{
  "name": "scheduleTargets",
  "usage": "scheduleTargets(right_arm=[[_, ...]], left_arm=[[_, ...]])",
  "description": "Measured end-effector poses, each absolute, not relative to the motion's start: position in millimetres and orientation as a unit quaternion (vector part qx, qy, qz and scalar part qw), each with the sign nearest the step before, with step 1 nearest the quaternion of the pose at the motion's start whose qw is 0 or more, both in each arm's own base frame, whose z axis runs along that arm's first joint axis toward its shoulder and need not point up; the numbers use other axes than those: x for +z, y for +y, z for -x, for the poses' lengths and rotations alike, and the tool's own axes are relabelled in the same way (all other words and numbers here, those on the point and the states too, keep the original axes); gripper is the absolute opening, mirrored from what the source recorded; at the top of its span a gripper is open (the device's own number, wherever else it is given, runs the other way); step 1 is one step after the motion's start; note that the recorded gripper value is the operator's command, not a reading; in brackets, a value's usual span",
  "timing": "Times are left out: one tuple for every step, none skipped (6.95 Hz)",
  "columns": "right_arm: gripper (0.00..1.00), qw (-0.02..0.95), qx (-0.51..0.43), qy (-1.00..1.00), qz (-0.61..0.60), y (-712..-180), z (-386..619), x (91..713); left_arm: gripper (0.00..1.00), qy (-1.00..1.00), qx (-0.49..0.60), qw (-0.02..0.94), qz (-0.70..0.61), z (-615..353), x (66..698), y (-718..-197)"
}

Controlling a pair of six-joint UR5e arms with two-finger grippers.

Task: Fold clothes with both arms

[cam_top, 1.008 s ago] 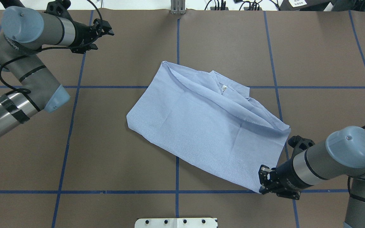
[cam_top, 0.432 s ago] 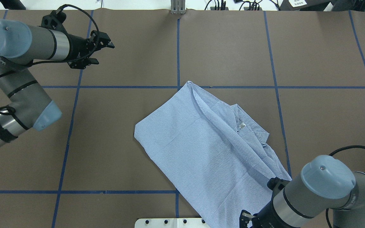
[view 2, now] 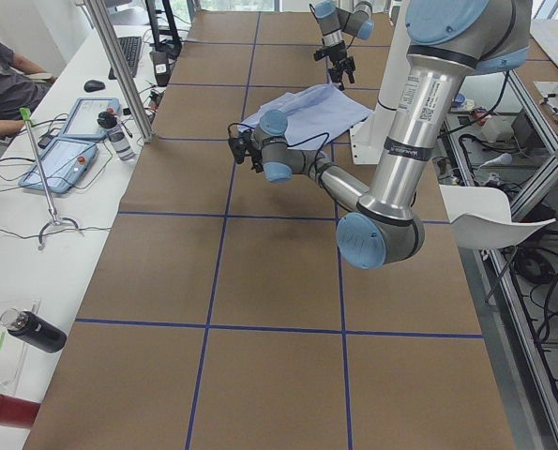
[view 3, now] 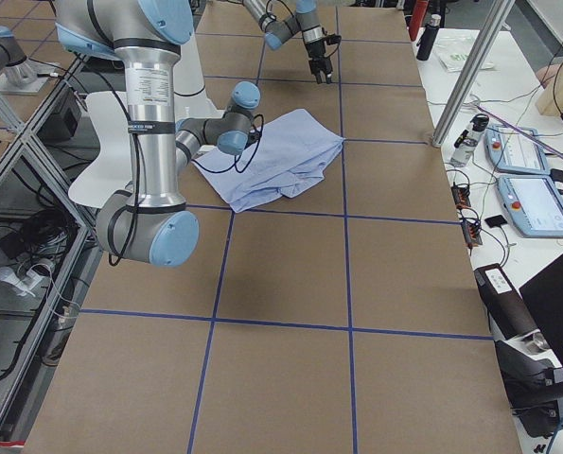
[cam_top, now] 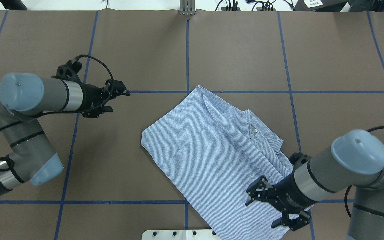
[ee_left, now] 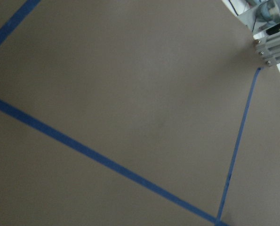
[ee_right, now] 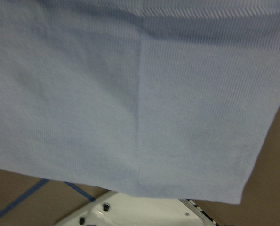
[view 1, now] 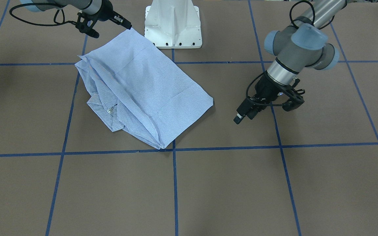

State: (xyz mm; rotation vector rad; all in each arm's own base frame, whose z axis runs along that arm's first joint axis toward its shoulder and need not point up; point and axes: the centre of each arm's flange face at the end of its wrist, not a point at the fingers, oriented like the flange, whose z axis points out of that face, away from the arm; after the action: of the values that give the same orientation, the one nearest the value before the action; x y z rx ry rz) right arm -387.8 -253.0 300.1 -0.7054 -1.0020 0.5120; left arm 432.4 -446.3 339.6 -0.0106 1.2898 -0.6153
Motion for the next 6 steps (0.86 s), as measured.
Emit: scheduleTargets(right_arm=[[1.0,0.776,0.273,-0.481,0.304,-297,376,298],[1.0,0.767,0.3,-0.489,0.286,-331,367,299],[1.0,0.763,0.314,-0.493,0.277,-348,360,301],[1.0,0.763,0.317,-0.493,0.273,-354,358,302],[1.0,0.764,0.317,-0.492,0.272,-355,359,304],[1.0,0.764,0.317,-0.491,0.272,-354,361,305]], left_arm=[[0.91,0.589,-0.28,0.757,0.025,-464,341,-411],[0.9,0.587,-0.279,0.759,0.043,-487,339,-386],[0.87,0.581,-0.279,0.763,0.053,-504,334,-372],[0.79,0.573,-0.279,0.769,0.059,-516,328,-366],[0.74,0.568,-0.278,0.772,0.062,-523,325,-363],[0.65,0.566,-0.277,0.774,0.063,-527,324,-362]])
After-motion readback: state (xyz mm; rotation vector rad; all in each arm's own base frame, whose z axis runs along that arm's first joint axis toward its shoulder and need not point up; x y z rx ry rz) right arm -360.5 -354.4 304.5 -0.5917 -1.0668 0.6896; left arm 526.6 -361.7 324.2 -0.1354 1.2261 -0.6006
